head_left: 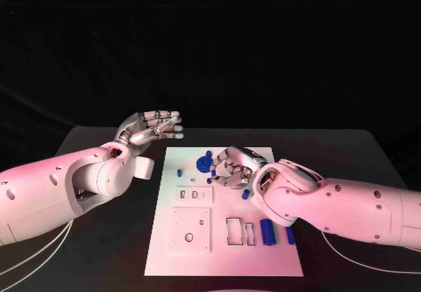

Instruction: Assemble the parts on the task board

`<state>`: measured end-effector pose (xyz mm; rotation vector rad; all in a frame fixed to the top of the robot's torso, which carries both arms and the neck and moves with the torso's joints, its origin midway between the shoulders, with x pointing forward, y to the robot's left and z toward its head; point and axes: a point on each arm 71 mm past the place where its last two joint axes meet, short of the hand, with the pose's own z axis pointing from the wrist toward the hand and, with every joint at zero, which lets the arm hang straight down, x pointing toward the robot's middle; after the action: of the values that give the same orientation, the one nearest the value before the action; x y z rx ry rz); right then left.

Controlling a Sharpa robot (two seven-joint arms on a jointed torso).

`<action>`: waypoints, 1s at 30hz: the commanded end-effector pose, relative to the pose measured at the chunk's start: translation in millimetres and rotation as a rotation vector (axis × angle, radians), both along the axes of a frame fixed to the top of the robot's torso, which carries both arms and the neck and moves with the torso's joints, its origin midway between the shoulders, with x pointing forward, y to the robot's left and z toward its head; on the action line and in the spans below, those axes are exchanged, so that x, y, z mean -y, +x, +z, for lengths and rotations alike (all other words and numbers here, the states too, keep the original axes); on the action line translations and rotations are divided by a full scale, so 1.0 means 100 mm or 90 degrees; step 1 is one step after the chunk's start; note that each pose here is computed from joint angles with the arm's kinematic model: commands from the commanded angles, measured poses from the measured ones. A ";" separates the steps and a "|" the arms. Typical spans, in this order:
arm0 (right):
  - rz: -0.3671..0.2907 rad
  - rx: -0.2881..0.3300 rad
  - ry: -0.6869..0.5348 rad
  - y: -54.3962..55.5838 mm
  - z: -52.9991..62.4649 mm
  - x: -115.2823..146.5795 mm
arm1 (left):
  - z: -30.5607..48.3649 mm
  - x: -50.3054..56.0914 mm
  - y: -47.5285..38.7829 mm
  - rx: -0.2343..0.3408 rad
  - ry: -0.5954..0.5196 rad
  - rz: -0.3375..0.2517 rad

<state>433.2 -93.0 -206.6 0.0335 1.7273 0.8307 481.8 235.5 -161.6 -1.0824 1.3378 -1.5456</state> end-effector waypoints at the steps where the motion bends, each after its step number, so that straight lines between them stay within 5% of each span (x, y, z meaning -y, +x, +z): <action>1: -0.010 -0.029 -0.055 -0.05 -0.10 -0.07 | 0.009 0.04 -0.003 0.003 -0.005 -0.016; 17: 0.009 -0.028 -0.063 -0.22 -0.31 -0.37 | 0.008 0.05 -0.001 0.002 -0.006 -0.018; 30: 0.016 -0.022 -0.059 -0.27 -0.35 -0.44 | 0.008 0.04 -0.005 0.001 -0.005 -0.017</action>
<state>407.8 -49.6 -238.8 -0.0189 1.7978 0.7929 482.0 234.4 -162.0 -1.0838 1.3449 -1.5486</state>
